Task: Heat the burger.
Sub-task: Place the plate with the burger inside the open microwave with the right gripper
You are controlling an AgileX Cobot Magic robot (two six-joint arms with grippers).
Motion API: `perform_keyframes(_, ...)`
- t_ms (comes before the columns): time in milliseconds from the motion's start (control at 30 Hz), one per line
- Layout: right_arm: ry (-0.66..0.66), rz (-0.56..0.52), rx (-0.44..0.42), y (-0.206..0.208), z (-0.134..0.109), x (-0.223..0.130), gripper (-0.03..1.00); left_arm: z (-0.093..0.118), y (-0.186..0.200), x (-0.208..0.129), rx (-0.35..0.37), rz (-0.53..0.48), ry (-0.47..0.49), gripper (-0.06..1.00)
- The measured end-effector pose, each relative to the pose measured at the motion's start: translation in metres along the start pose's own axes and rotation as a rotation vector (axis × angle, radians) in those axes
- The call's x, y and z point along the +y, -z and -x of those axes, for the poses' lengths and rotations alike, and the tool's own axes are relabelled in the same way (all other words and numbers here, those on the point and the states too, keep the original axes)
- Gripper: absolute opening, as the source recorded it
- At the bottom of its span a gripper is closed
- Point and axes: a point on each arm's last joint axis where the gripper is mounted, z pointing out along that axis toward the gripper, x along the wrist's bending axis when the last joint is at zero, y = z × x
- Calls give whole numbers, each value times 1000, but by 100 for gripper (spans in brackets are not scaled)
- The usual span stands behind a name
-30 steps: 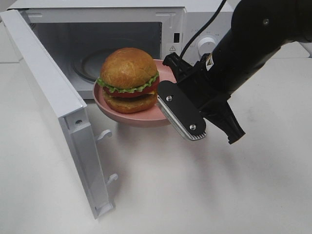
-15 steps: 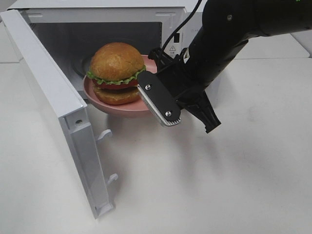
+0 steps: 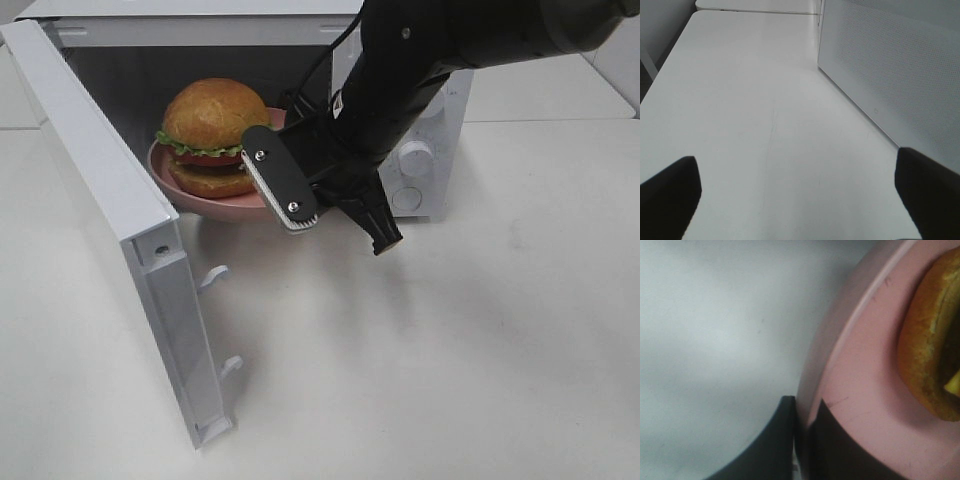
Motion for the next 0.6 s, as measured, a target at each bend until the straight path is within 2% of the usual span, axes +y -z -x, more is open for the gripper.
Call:
perform_keyframes(200, -39, -28, -25, -8, 12, 1, 7, 0, 0, 0, 0, 0, 0, 97)
perform_keyframes(600, -32, -65, -73, -23, 36, 0, 7, 0, 0, 0, 0, 0, 0, 97)
